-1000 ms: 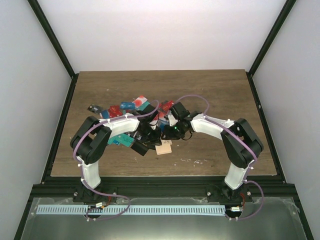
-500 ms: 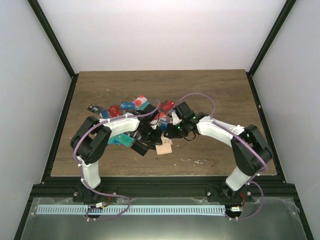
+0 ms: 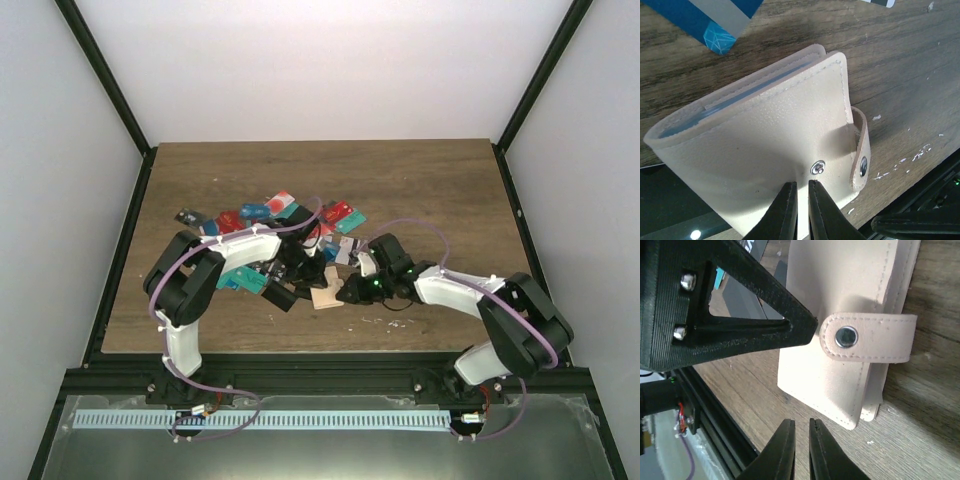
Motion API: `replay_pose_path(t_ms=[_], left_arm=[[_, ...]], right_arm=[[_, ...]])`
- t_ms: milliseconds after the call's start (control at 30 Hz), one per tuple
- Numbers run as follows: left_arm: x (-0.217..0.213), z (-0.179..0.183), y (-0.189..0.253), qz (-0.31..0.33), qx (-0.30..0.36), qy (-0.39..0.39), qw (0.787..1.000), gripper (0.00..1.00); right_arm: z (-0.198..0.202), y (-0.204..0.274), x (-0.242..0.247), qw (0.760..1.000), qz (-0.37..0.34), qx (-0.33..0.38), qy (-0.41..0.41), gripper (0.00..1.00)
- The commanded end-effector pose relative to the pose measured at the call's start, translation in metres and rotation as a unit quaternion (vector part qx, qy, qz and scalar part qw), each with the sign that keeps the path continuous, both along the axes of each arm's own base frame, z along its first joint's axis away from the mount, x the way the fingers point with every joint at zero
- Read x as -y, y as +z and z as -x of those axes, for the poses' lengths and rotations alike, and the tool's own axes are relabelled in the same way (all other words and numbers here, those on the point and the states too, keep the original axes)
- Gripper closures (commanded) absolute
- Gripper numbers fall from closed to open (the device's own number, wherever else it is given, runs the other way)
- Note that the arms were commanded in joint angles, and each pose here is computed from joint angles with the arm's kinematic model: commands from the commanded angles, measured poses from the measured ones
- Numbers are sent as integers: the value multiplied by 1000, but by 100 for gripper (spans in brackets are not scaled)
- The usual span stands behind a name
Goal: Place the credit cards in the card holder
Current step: Close the card holder at the center of the board.
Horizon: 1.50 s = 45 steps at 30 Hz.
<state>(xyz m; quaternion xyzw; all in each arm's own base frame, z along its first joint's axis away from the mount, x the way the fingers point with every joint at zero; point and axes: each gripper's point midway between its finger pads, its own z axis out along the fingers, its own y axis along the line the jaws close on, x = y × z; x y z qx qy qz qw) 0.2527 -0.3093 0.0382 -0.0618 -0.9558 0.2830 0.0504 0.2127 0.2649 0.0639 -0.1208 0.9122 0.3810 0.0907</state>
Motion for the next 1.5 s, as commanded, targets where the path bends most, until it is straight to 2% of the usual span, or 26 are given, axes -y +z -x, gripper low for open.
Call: replay_pose_path(t_ms=[0,167,300,667,800,1067,1267,1467], left_arm=[[1,4,-7,-4,-10,-13,1000,90],[1,6,-10,-5,-15,-18,1000,90],[2,6,-10,-6,-16,-20,1000,90],[5,7,-6,4,-18,-27,999,90],[7,3,4,8,-7,-29,1000,86],[10,-8,20,16,9,-17,1000,81],[18,-8,24,40,2,-16,999,80],[17,-12,31,37,12,-6,999,80]], right_arm=[[-12,20,-15,995,-98,10,-5,90],[-16,11,-9,991,-130,-19,-29,97],[-16,-1,-9,991,-126,-34,-33,99],[-9,-44,4,992,-89,-68,-59,99],[-6,-56,13,992,-69,-78,-75,99],[-3,-60,16,991,-65,-87,-76,99],[-2,-61,16,991,-64,-89,-74,99],[-2,-64,15,991,-63,-93,-72,99]])
